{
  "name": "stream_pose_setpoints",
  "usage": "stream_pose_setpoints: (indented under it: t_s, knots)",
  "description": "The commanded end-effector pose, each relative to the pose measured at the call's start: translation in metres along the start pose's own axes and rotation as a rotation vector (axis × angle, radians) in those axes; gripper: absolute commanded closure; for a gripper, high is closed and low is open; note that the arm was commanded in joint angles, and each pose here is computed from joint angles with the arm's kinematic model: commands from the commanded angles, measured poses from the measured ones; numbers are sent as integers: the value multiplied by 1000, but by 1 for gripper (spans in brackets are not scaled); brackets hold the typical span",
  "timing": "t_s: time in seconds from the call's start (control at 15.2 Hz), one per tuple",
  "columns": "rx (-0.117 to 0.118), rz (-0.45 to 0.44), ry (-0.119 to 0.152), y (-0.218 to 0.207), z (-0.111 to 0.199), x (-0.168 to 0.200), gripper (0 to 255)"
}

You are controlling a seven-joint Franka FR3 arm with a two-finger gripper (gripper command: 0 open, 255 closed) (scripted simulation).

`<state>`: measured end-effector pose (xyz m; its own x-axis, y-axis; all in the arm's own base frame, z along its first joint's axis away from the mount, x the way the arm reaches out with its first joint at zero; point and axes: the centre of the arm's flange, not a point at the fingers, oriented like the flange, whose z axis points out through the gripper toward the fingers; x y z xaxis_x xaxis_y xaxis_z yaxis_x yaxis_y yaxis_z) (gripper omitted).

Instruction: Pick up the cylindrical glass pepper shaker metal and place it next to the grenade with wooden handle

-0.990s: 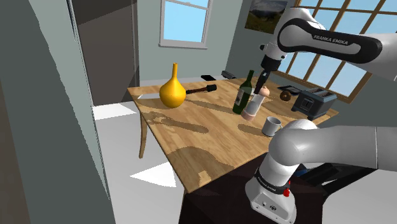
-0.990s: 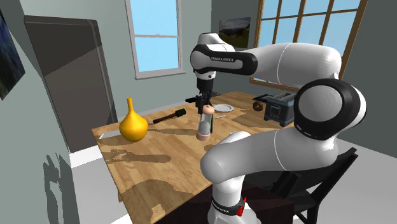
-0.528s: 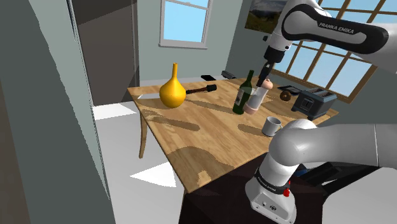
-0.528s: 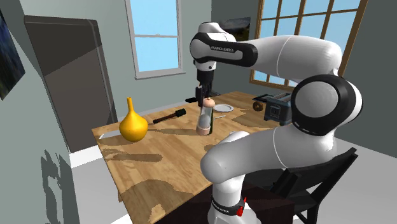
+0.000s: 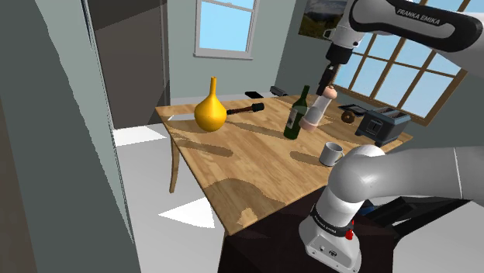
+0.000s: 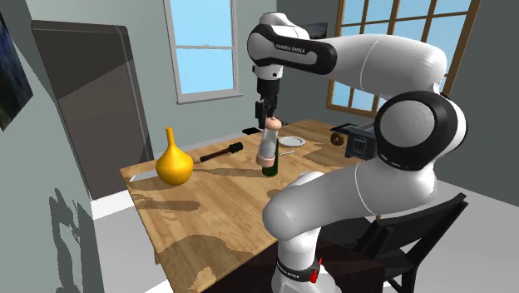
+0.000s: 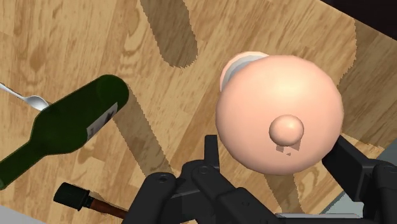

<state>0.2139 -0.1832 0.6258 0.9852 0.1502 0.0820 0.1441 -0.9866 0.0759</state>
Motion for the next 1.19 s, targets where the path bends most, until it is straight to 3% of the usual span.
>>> stream_pose_setpoints:
  t_s: [0.0, 0.26, 1.12]
  knots:
    - [0, 0, 0, 1, -12, 0, 255]
    - [0, 0, 0, 2, -31, 2, 255]
    - [0, 0, 0, 81, 33, 140, 255]
